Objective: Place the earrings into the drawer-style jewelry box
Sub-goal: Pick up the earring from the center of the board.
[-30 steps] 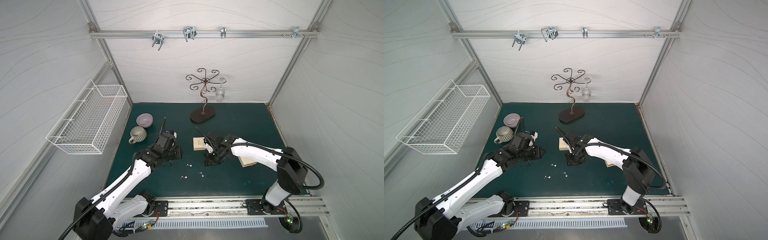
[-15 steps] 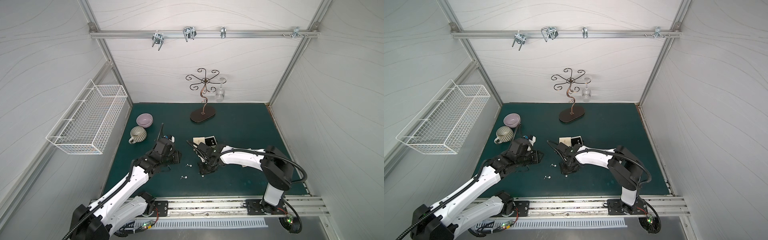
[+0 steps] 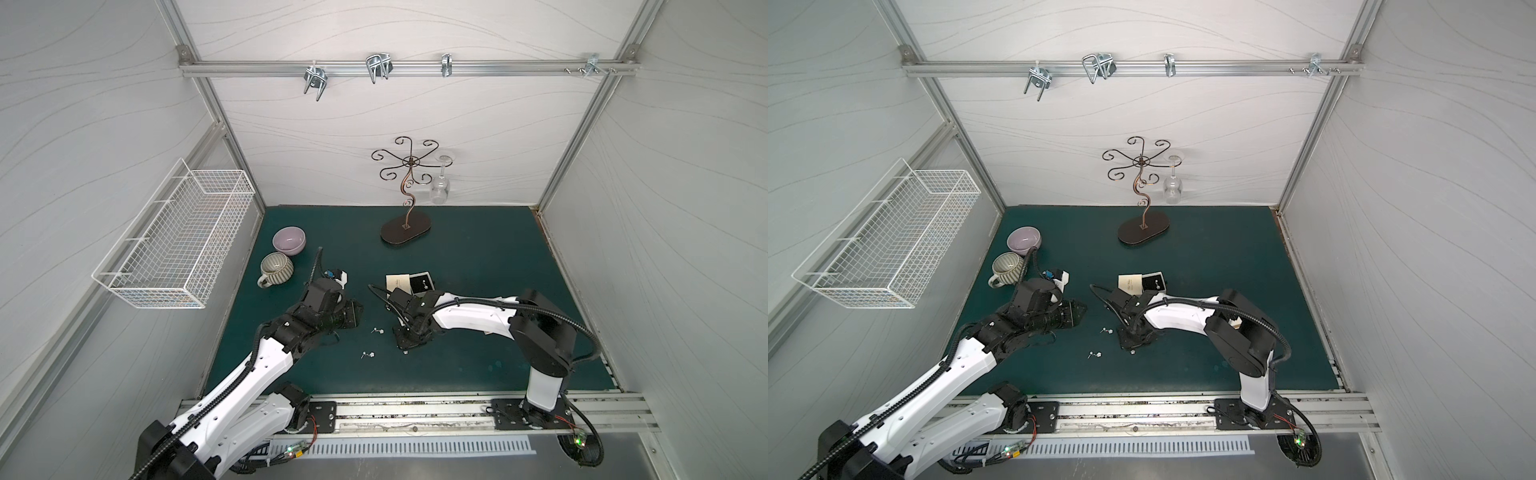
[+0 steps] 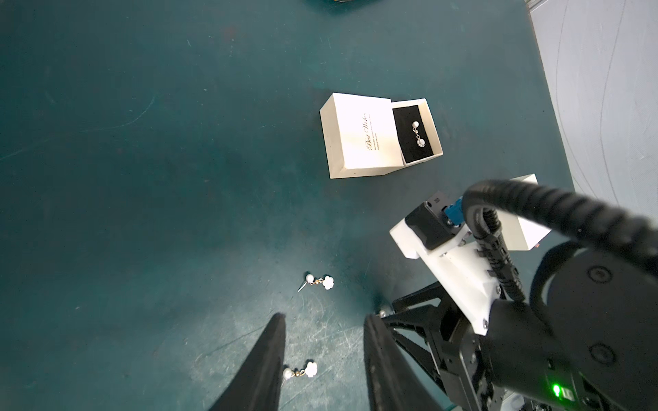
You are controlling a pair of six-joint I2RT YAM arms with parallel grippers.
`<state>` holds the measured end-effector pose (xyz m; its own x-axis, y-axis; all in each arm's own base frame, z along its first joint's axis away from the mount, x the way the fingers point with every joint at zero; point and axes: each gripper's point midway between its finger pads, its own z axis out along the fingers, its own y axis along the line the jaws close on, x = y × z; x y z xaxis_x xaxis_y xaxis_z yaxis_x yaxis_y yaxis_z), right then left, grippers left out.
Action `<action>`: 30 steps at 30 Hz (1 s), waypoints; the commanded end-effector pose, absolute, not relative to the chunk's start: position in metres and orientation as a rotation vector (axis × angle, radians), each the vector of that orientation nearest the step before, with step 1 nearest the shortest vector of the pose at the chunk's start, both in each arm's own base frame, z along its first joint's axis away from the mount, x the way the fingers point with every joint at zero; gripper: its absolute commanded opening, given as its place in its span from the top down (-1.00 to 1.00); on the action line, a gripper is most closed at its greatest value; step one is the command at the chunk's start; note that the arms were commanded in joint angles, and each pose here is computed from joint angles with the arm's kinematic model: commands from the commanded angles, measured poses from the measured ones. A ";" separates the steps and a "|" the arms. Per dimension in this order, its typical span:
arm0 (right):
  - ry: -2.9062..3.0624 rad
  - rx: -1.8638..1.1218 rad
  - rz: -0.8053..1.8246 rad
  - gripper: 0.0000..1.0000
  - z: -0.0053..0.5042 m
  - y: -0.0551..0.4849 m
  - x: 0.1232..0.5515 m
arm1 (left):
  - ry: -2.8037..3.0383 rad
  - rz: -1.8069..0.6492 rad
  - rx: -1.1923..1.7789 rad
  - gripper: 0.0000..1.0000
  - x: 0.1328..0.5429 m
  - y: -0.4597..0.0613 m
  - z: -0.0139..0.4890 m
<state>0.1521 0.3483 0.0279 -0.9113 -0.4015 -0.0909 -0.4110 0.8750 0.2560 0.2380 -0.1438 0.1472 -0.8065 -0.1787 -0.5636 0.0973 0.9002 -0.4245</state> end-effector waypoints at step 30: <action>3.000 -0.726 0.351 0.74 0.015 0.347 0.151 | 2.390 -0.617 -0.059 0.14 0.240 -0.144 0.157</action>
